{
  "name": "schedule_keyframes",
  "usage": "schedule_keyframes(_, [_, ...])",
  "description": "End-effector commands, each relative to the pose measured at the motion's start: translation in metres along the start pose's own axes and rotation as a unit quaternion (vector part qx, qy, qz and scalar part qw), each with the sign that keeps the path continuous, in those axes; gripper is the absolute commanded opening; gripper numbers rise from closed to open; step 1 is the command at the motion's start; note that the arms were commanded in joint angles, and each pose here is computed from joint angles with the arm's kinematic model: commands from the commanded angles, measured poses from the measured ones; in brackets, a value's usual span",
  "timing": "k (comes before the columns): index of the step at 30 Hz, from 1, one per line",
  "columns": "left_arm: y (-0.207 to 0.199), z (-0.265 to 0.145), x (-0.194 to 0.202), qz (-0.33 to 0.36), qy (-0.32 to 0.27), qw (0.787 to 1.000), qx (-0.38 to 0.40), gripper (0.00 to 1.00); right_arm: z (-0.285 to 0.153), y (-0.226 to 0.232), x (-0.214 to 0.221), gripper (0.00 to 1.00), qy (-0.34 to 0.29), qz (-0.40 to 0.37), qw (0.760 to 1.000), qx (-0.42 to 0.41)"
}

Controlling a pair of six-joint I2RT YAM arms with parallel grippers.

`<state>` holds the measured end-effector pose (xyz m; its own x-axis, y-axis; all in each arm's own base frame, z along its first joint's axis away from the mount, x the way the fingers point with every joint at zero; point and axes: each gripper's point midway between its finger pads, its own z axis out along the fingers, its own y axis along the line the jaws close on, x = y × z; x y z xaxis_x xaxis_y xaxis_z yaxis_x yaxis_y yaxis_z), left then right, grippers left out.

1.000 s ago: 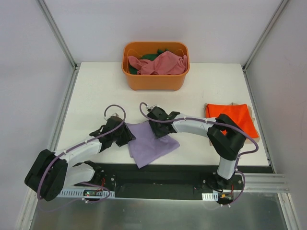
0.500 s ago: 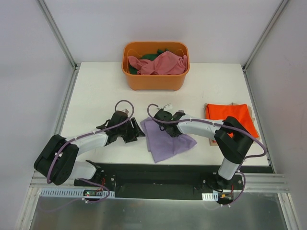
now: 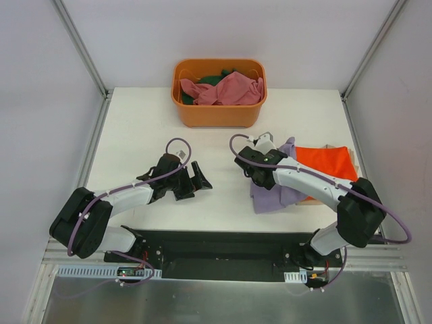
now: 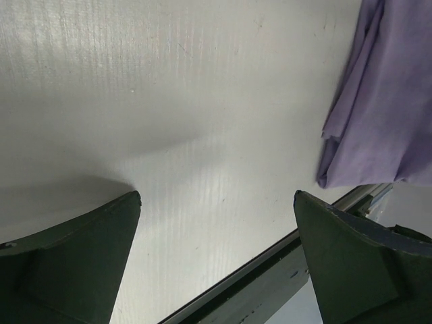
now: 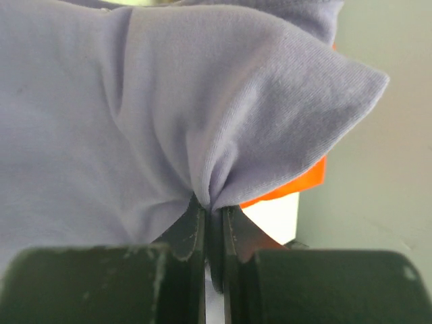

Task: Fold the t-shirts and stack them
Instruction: Put the neatly folded tshirt into the corner of the board with the right arm

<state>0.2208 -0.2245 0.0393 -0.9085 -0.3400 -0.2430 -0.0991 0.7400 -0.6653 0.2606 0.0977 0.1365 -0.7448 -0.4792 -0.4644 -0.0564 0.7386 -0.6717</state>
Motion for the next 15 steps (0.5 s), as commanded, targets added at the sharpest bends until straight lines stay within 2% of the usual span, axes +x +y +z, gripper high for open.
schedule_keyframes(1, [0.048, 0.002, 0.030, 0.004, 0.043, 0.996, -0.080, 0.99, -0.009, -0.065, -0.006, 0.01, -0.018, 0.009, 0.996, 0.088])
schedule_keyframes(15, [0.050, -0.002, 0.028, 0.008, 0.037, 0.996, -0.086, 0.99, -0.023, -0.122, -0.021, 0.01, -0.046, 0.026, 0.992, 0.112])
